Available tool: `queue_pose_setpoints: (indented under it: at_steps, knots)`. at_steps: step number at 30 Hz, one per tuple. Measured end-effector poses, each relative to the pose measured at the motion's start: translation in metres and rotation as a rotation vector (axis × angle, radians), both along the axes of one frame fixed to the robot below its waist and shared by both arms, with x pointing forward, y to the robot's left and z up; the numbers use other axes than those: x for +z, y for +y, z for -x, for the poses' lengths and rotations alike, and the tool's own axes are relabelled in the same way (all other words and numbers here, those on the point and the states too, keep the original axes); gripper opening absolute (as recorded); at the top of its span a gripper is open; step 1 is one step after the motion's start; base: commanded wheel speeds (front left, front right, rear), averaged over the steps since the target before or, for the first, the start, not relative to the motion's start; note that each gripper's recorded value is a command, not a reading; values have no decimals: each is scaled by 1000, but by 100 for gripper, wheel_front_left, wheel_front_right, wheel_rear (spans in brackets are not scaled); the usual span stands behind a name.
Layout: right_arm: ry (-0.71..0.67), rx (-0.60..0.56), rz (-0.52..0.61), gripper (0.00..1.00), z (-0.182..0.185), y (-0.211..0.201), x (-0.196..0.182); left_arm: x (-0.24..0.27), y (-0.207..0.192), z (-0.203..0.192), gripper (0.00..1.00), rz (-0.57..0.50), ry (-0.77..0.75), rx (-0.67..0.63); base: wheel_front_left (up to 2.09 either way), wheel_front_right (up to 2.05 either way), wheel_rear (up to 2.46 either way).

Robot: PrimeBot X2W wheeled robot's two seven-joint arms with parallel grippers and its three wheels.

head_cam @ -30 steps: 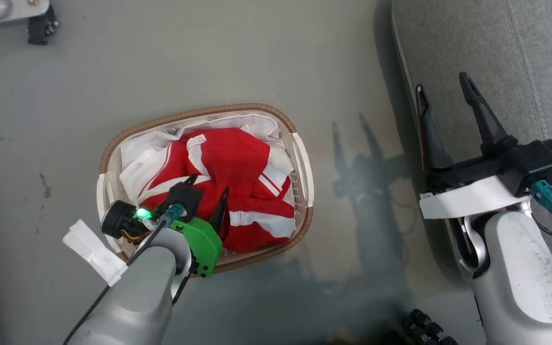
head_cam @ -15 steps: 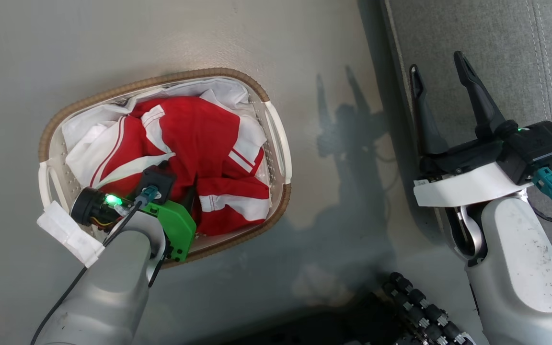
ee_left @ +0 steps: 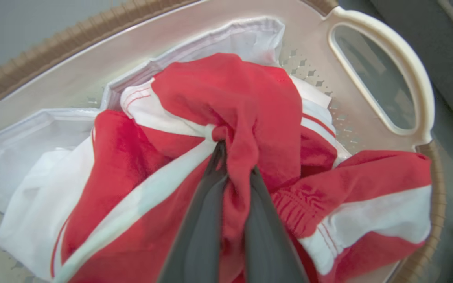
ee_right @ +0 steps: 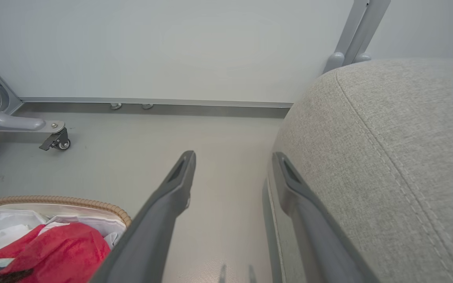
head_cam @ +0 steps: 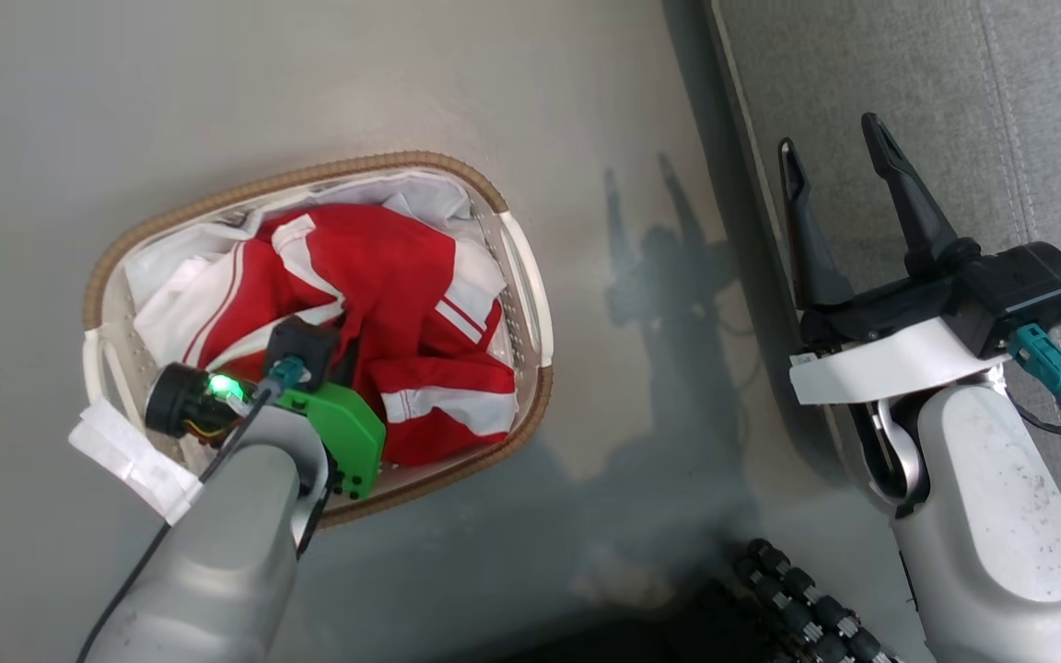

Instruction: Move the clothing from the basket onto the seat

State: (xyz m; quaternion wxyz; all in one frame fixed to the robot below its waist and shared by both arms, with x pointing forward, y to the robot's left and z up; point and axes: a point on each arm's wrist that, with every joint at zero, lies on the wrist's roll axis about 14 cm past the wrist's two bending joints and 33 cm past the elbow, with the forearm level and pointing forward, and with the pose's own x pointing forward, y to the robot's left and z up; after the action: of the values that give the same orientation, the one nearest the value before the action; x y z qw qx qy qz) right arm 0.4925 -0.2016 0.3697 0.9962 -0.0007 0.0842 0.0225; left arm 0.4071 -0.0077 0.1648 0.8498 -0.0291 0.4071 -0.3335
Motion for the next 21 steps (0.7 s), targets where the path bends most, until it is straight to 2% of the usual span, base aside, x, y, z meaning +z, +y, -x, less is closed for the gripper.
queue_pose_setpoints:
  at_steps: [12,21]
  knots:
    - [-47,28,36,100,18,11,34,85,-5,-16,0,85,-190,37,0,0,0]
    - [-117,77,17,100,44,33,75,196,-11,-41,0,157,-487,-2,0,0,0]
